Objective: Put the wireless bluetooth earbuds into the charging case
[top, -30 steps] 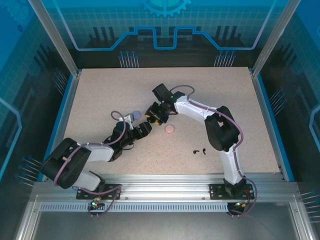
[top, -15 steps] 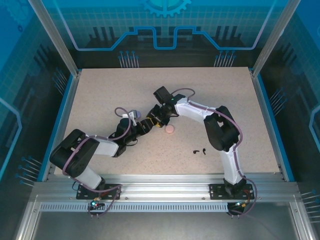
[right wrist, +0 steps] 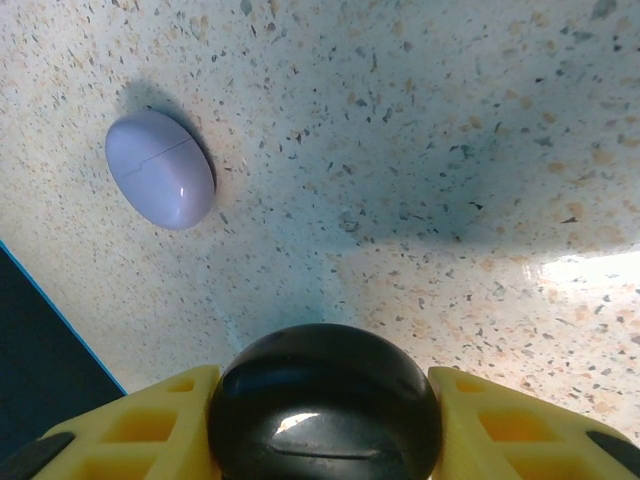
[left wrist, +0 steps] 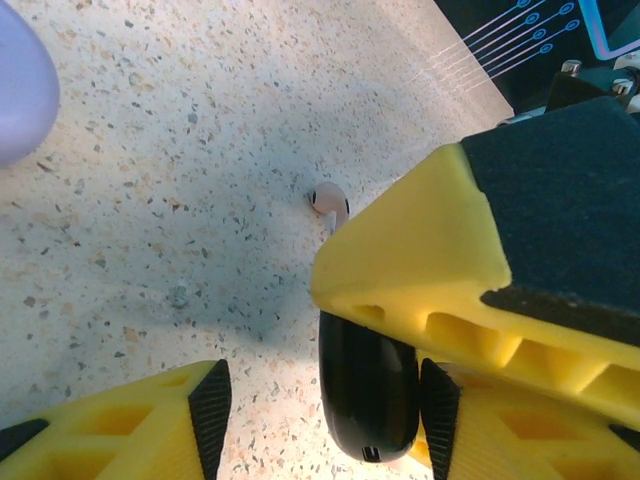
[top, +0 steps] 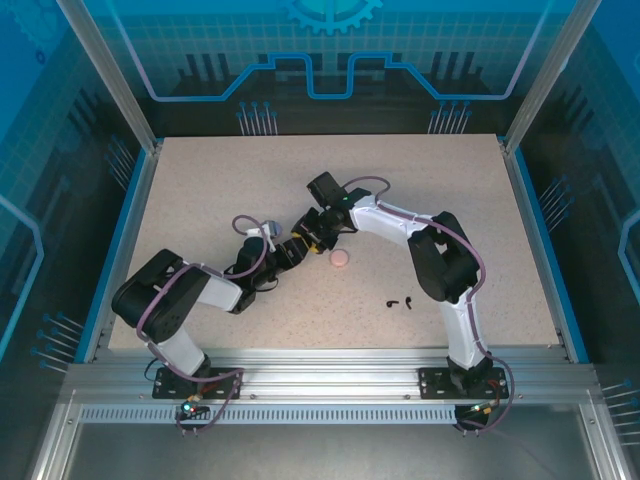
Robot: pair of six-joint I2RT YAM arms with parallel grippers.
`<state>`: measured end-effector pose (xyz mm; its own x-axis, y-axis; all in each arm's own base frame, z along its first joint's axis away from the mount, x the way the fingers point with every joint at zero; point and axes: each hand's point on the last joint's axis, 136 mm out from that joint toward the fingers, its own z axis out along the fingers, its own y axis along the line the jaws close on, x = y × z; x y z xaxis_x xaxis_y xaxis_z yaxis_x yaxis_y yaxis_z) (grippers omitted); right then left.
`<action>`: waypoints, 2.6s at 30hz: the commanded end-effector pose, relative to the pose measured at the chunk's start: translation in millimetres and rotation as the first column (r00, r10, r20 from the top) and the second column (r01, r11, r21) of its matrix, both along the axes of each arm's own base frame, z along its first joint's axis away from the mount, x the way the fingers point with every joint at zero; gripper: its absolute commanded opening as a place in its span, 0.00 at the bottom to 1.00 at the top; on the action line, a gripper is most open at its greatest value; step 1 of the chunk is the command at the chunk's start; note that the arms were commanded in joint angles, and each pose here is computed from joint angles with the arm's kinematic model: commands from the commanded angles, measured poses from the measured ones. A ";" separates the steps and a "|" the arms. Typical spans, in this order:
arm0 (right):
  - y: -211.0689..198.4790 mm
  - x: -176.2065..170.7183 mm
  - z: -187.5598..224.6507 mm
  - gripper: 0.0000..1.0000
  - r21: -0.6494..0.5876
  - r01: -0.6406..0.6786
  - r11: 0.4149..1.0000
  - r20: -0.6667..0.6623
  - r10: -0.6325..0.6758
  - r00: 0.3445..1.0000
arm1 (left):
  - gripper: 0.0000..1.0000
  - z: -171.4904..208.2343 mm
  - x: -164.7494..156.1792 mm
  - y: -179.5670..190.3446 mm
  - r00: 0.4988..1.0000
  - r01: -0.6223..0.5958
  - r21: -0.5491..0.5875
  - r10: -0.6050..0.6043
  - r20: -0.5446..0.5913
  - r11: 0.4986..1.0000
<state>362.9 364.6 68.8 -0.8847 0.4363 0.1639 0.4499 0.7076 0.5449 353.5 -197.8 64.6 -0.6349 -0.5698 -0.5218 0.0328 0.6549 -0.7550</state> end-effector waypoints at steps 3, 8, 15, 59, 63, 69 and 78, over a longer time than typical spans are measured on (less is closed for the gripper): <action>2.2 -1.0 16.7 0.44 0.039 0.005 0.999 0.007 -0.005 1.000 | 0.48 18.8 13.9 -0.5 0.996 -0.047 -0.035 0.049 0.071 0.998; 2.8 -2.8 15.9 0.43 0.044 0.003 0.999 0.002 -0.003 1.000 | 0.43 22.8 19.0 -2.7 0.995 -0.052 -0.048 0.056 0.080 0.997; 3.1 -4.2 15.6 0.43 0.049 0.002 0.999 -0.002 -0.002 1.000 | 0.45 23.8 23.1 -4.7 0.994 -0.059 -0.055 0.064 0.088 0.997; -32.1 33.0 67.4 0.81 0.114 0.106 0.988 0.094 -0.117 0.989 | 0.07 32.1 18.9 -7.9 0.993 -0.079 -0.081 0.085 0.081 0.994; -70.1 39.3 85.3 0.83 0.072 0.129 0.989 0.168 -0.139 0.976 | 0.06 41.5 10.6 -25.5 0.997 0.046 -0.054 -0.042 0.071 0.997; -120.6 26.6 92.0 0.84 -0.006 0.056 0.998 0.332 -0.051 0.942 | 0.06 75.2 -11.0 -53.4 0.951 0.296 -0.031 -0.291 0.102 0.955; -158.7 -18.9 111.1 0.84 -0.036 -0.148 0.988 0.655 0.135 0.743 | 0.06 126.8 -33.2 -78.1 0.835 0.538 -0.037 -0.528 0.154 0.842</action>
<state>340.7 206.4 149.0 -0.8766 0.3893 -0.2829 0.1127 0.7376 0.6658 337.1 -265.4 176.0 -0.7529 -0.3160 -0.5772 0.3816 0.5049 -0.7742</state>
